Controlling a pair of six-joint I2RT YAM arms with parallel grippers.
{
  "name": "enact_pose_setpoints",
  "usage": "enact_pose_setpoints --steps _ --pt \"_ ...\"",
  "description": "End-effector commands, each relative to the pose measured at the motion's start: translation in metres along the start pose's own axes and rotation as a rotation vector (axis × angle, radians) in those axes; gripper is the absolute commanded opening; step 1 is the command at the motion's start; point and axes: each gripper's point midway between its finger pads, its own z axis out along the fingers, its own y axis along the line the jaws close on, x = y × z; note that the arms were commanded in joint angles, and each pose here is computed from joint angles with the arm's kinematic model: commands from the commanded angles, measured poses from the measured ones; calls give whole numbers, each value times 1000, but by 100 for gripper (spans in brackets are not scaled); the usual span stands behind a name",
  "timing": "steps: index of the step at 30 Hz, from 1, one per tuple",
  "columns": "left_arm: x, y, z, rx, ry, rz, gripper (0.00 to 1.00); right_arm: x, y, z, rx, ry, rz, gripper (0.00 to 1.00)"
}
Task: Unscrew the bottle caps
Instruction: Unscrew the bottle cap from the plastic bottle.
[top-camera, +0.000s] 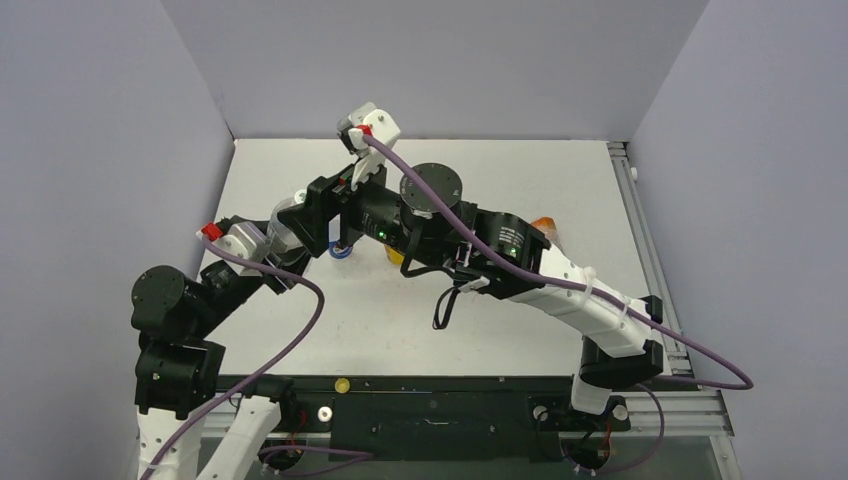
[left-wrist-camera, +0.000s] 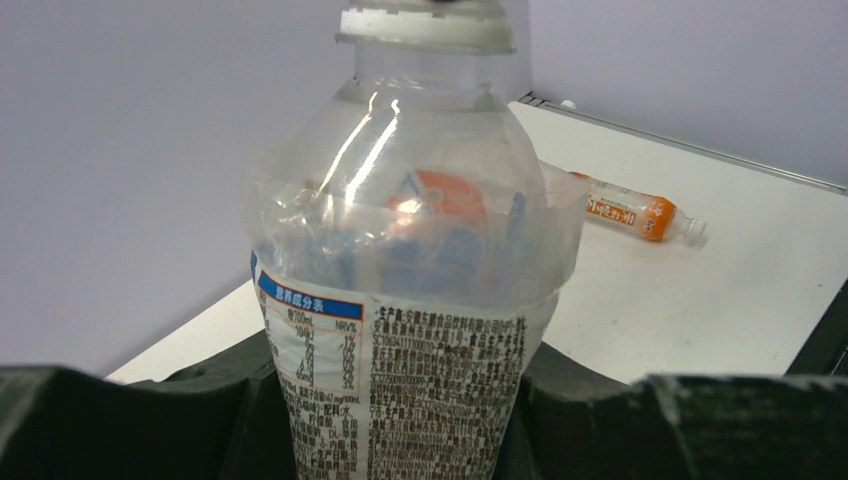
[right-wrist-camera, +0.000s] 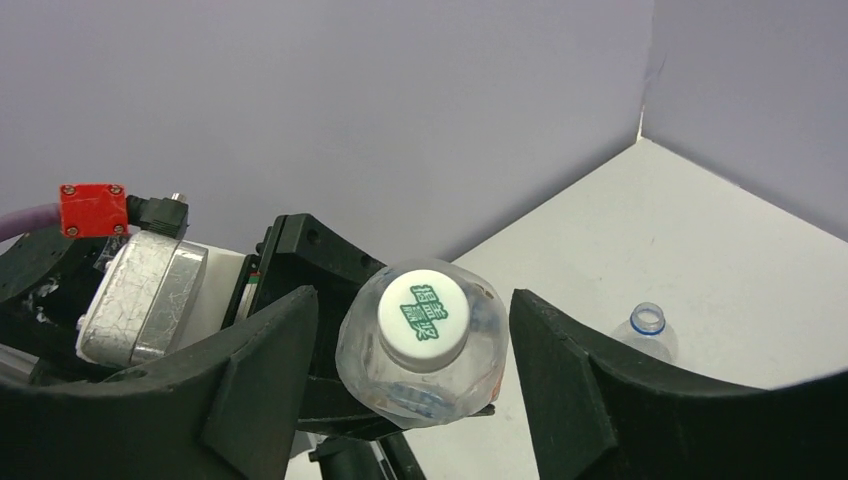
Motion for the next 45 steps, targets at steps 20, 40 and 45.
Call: enact_pose_setpoints --steps 20,40,45 --pt "-26 3 -3 -34 -51 -41 0 -6 -15 26 117 -94 23 49" --pt "-48 -86 -18 466 -98 -326 0 -42 25 -58 -266 -159 -195 0" --pt "-65 -102 -24 593 -98 -462 0 -30 67 -111 -618 -92 -254 0"
